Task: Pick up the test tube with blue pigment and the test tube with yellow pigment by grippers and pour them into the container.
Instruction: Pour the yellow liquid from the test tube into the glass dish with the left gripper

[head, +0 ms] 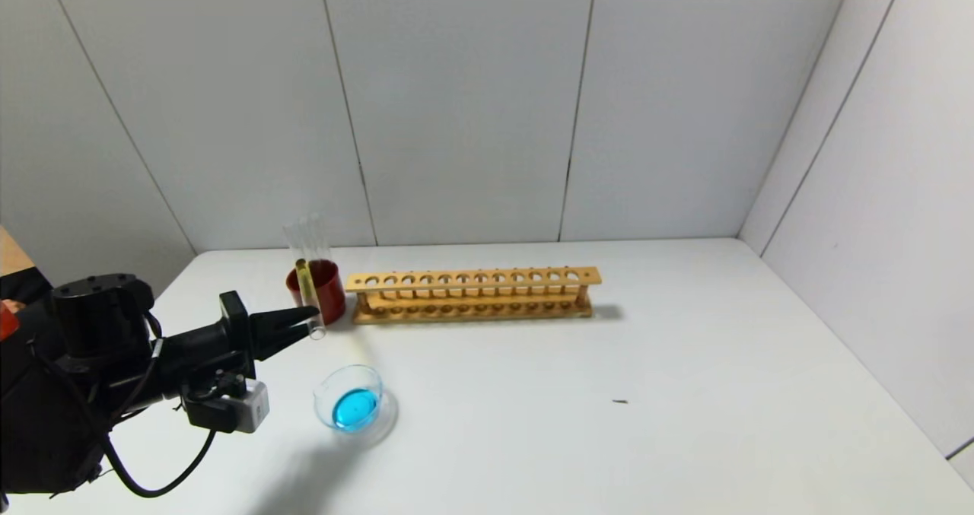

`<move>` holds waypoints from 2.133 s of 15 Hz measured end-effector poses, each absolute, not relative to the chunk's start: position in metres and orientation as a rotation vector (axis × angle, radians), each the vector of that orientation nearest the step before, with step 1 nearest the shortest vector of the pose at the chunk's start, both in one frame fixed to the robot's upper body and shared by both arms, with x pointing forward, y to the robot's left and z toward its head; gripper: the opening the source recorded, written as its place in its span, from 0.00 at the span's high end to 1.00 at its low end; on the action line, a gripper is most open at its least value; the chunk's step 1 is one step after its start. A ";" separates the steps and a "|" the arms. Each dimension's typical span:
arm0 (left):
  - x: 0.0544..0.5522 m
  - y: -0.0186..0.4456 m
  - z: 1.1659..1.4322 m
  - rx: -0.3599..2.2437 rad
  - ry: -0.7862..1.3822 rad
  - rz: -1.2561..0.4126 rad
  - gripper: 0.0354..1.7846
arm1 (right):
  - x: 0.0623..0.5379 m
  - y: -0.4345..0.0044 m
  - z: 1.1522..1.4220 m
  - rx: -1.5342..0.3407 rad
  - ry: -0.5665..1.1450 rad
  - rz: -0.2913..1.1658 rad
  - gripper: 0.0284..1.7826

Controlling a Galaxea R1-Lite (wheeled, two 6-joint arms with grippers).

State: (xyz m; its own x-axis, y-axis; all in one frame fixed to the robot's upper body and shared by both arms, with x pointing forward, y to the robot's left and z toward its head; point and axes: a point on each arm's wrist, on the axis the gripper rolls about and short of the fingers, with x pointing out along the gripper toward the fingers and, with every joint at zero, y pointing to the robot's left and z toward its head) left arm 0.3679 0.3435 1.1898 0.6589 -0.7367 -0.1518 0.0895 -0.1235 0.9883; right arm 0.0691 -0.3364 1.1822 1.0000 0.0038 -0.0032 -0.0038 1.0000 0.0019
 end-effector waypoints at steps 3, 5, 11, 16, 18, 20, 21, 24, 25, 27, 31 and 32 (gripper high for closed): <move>0.366 0.344 1.190 1.552 -0.560 -0.772 0.85 | 0.069 -0.336 1.182 0.002 0.003 0.004 0.02; 0.366 0.344 1.189 1.567 -0.578 -0.777 0.85 | 0.069 -0.336 1.182 0.002 0.003 0.004 0.02; 0.367 0.342 1.187 1.597 -0.633 -0.794 0.85 | 0.069 -0.336 1.182 0.002 0.003 0.004 0.02; 0.368 0.342 1.185 1.646 -0.653 -0.784 0.85 | 0.069 -0.336 1.182 0.002 0.003 0.004 0.02; 0.370 0.343 1.185 1.658 -0.657 -0.779 0.85 | 0.069 -0.336 1.182 0.002 0.003 0.004 0.02; 0.371 0.343 1.184 1.660 -0.654 -0.778 0.85 | 0.069 -0.336 1.182 0.002 0.003 0.004 0.02; 0.372 0.343 1.183 1.664 -0.656 -0.777 0.85 | 0.069 -0.336 1.182 0.002 0.003 0.004 0.02; 0.374 0.343 1.182 1.672 -0.659 -0.775 0.85 | 0.069 -0.336 1.182 0.002 0.003 0.004 0.02; 0.374 0.343 1.182 1.675 -0.662 -0.775 0.85 | 0.069 -0.336 1.182 0.002 0.003 0.004 0.02; 0.374 0.343 1.182 1.686 -0.672 -0.776 0.85 | 0.069 -0.336 1.182 0.002 0.003 0.004 0.02; 0.373 0.343 1.181 1.700 -0.681 -0.776 0.85 | 0.069 -0.336 1.182 0.002 0.003 0.003 0.02; 0.373 0.343 1.181 1.706 -0.683 -0.775 0.85 | 0.069 -0.336 1.182 0.002 0.003 0.004 0.02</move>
State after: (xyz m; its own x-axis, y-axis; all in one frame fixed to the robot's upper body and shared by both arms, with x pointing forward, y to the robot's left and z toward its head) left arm 0.3728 0.3425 1.1807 0.6215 -0.7676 -0.1567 -0.0591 -0.2455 0.9676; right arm 0.0691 -0.3364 1.1822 1.0000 0.0038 -0.0032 -0.0038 1.0000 0.0017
